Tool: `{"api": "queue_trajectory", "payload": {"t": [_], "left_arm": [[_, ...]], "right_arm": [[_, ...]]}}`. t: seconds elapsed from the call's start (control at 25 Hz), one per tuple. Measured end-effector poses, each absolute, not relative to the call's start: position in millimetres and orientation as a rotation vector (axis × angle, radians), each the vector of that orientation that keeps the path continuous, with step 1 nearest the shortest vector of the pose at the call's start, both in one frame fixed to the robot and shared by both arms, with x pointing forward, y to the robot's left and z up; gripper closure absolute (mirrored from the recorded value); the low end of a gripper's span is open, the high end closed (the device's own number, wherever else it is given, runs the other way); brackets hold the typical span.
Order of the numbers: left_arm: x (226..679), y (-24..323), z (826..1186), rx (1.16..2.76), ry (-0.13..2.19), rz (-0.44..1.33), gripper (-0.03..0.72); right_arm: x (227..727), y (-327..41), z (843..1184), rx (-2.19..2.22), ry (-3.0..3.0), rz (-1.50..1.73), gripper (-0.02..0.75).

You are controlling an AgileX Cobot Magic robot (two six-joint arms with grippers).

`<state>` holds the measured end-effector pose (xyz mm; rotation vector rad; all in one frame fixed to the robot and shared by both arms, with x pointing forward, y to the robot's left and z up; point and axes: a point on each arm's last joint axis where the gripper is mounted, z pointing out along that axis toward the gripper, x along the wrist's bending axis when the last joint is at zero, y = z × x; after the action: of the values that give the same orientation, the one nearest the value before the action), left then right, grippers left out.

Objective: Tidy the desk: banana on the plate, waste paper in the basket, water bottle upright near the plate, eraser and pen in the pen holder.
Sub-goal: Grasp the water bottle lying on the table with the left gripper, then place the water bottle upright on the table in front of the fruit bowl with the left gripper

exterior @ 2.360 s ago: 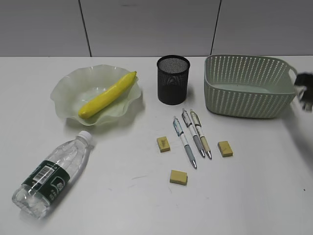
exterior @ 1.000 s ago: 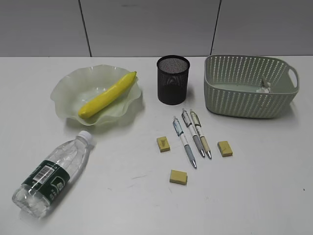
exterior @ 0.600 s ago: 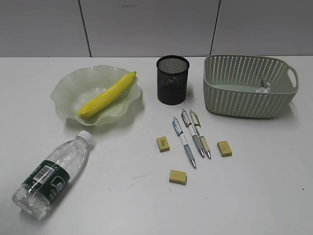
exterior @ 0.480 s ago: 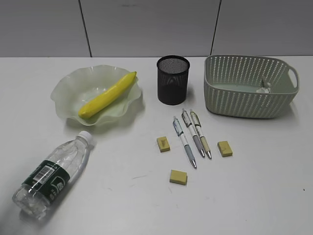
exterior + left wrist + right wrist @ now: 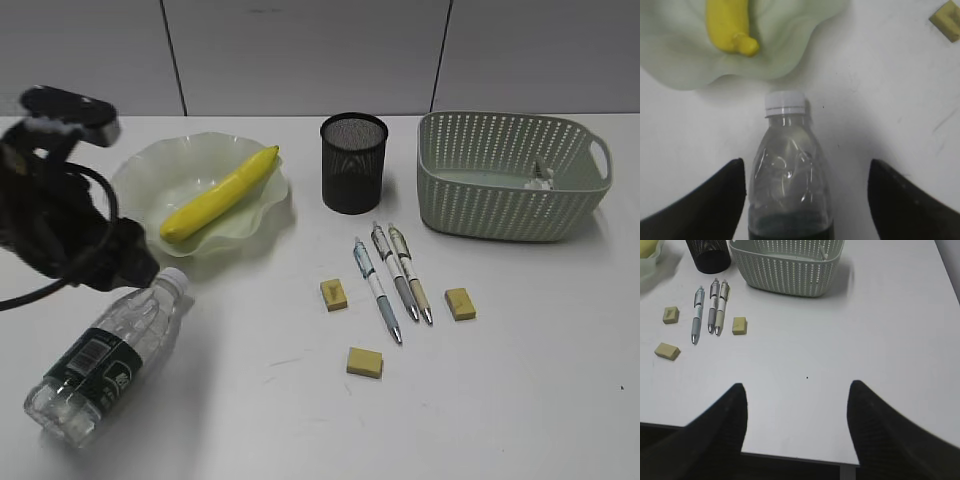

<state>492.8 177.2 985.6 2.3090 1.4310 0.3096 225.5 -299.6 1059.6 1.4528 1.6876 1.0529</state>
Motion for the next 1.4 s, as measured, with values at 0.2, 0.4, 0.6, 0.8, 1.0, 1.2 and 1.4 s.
{"api": "queue_trajectory", "payload": {"t": [0.2,0.4,0.6,0.8,1.0,1.2,1.4], "left_arm": [[519,161,954,2.392,1.455,0.255,0.099],[537,154,933,2.450,1.457,0.243,0.097],[545,151,913,2.494,1.480,0.209,0.116],[543,152,900,2.511,1.564,0.154,0.334],[535,154,925,2.388,1.558,0.207,0.328],[504,170,973,2.111,1.409,0.413,0.328],[470,190,986,1.737,1.197,0.656,0.328]], "right_arm": [[231,-298,1055,1.450,1.675,1.082,0.239],[232,-297,1055,1.446,1.668,1.102,0.239],[232,-297,1055,1.446,1.668,1.103,0.239],[232,-297,1055,1.447,1.669,1.104,0.239],[232,-297,1055,1.448,1.668,1.105,0.240],[232,-297,1055,1.448,1.668,1.105,0.240],[232,-297,1056,1.447,1.667,1.105,0.240]]}}
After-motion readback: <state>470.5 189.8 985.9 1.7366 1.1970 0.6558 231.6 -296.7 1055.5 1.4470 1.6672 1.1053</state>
